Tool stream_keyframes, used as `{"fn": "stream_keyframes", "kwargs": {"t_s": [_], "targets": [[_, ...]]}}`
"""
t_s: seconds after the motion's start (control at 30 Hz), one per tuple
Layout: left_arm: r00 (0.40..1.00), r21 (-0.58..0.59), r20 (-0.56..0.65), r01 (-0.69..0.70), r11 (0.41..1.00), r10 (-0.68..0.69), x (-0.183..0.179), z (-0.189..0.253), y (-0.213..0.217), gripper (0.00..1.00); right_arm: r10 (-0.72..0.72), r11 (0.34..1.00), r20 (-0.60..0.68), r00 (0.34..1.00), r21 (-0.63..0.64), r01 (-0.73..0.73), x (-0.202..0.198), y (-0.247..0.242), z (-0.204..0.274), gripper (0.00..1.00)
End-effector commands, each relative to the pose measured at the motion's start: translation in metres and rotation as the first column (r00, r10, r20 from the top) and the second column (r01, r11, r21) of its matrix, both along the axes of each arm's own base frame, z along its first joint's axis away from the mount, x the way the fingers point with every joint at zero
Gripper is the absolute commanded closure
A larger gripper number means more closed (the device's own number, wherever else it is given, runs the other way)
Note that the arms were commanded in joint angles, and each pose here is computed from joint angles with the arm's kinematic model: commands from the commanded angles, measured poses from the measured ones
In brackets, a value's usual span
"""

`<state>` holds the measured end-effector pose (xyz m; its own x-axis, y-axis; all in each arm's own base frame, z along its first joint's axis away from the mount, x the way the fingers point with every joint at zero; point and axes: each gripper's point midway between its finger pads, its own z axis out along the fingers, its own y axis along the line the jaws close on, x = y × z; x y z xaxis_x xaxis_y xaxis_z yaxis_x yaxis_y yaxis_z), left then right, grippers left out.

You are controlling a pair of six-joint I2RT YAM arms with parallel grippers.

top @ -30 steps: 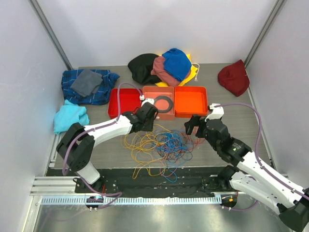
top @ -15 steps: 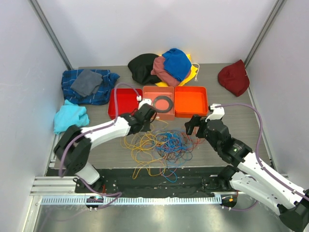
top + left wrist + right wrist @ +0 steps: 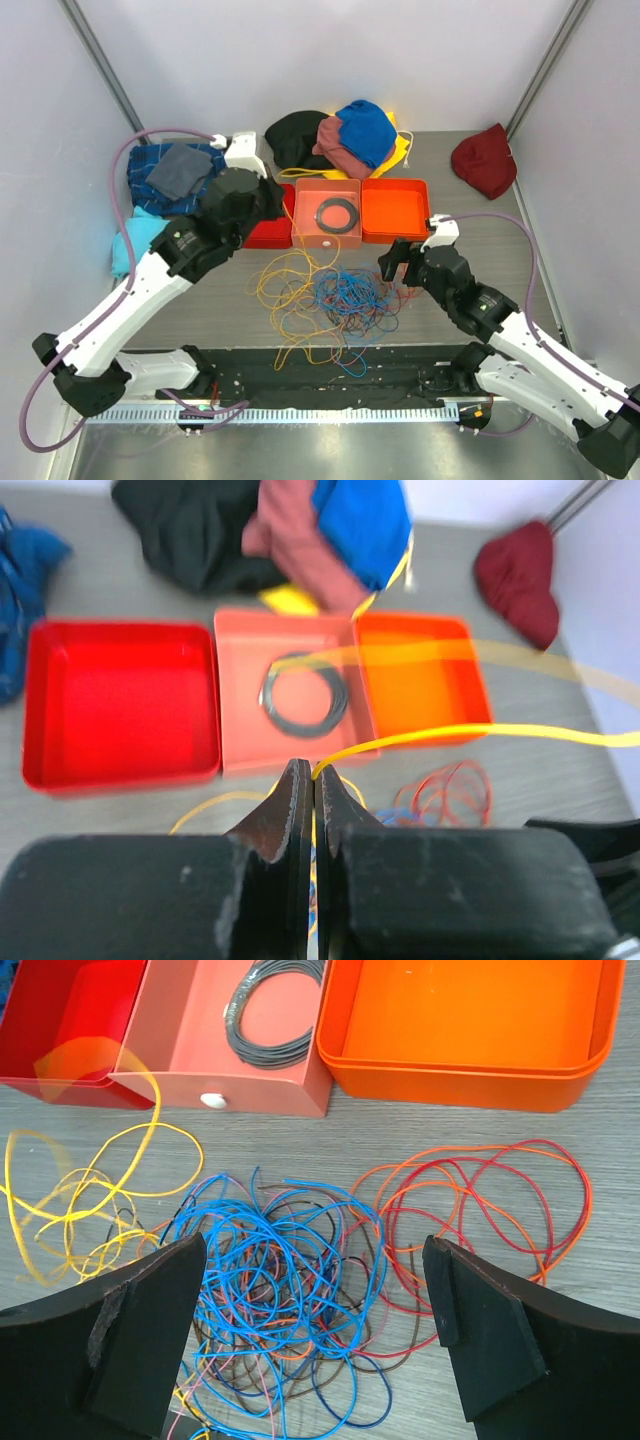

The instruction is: Untangle the cables

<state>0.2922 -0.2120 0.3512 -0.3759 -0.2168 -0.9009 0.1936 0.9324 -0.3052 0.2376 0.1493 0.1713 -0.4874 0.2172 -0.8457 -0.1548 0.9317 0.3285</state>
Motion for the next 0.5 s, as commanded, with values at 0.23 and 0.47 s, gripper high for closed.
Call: {"fn": "stream_keyframes", "kwargs": {"t_s": [0.23, 0.47], "targets": [[0.967, 0.018, 0.235, -0.101, 0.995, 0.094, 0.0, 0.124, 0.04, 0.99, 0.017, 0.996, 0.093, 0.996, 0.09, -0.026, 0.002, 0.008, 0.054, 0.01], [0.927, -0.024, 0.353, -0.126, 0.992, 0.126, -0.004, 0.185, 0.053, 1.0, 0.016, 0.995, 0.111, 0.994, 0.1, -0.027, 0.001, 0.006, 0.064, 0.01]]}}
